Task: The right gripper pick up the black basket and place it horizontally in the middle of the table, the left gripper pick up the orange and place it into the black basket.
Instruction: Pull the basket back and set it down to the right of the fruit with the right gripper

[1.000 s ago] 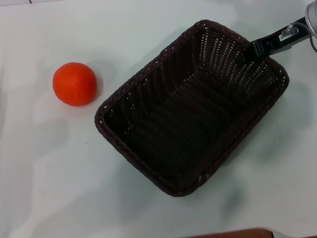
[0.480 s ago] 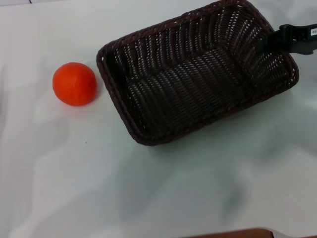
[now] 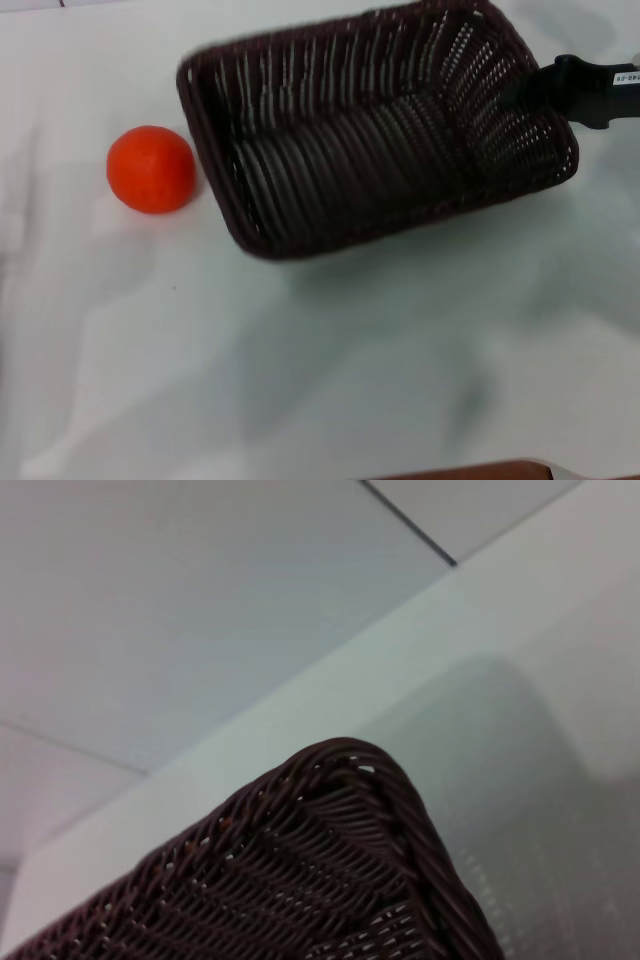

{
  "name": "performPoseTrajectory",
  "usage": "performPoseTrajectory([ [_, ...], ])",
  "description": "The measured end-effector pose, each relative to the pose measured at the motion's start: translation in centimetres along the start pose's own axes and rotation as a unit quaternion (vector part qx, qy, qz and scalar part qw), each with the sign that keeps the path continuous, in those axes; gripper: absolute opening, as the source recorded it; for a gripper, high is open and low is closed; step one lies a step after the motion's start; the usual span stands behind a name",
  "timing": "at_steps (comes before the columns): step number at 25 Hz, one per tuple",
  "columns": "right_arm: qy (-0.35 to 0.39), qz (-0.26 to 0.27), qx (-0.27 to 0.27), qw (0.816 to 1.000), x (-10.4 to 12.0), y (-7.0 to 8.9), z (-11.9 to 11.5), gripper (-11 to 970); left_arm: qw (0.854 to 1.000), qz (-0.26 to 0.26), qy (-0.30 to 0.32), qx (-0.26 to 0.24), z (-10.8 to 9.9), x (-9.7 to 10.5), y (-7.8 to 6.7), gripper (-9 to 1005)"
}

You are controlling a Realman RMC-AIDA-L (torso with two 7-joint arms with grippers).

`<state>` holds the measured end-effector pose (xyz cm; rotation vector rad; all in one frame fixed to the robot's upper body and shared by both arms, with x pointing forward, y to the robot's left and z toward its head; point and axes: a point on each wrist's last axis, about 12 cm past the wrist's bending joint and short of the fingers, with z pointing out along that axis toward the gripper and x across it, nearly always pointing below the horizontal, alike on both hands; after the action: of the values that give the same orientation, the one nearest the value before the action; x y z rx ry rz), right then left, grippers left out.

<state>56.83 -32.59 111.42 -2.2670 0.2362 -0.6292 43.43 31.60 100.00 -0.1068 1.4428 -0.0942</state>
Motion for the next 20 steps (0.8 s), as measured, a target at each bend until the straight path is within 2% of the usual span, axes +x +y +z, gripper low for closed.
performPoseTrajectory([
  [3,0.017,0.013,0.005,1.000,-0.2,0.5,-0.1,196,1.000,0.003,0.004,0.019,0.1,0.1,-0.4,920],
  [9,0.003,0.029,0.003,1.000,-1.1,1.2,0.5,196,0.998,-0.005,0.012,0.062,0.5,0.2,-1.4,919],
  [14,-0.005,0.031,0.008,0.999,-1.4,1.2,0.6,258,0.995,-0.018,0.016,0.098,0.9,0.1,-2.0,916],
  [20,-0.029,0.035,0.021,0.999,-1.9,1.0,0.3,495,0.989,-0.036,0.034,0.139,1.0,0.3,-2.5,914],
])
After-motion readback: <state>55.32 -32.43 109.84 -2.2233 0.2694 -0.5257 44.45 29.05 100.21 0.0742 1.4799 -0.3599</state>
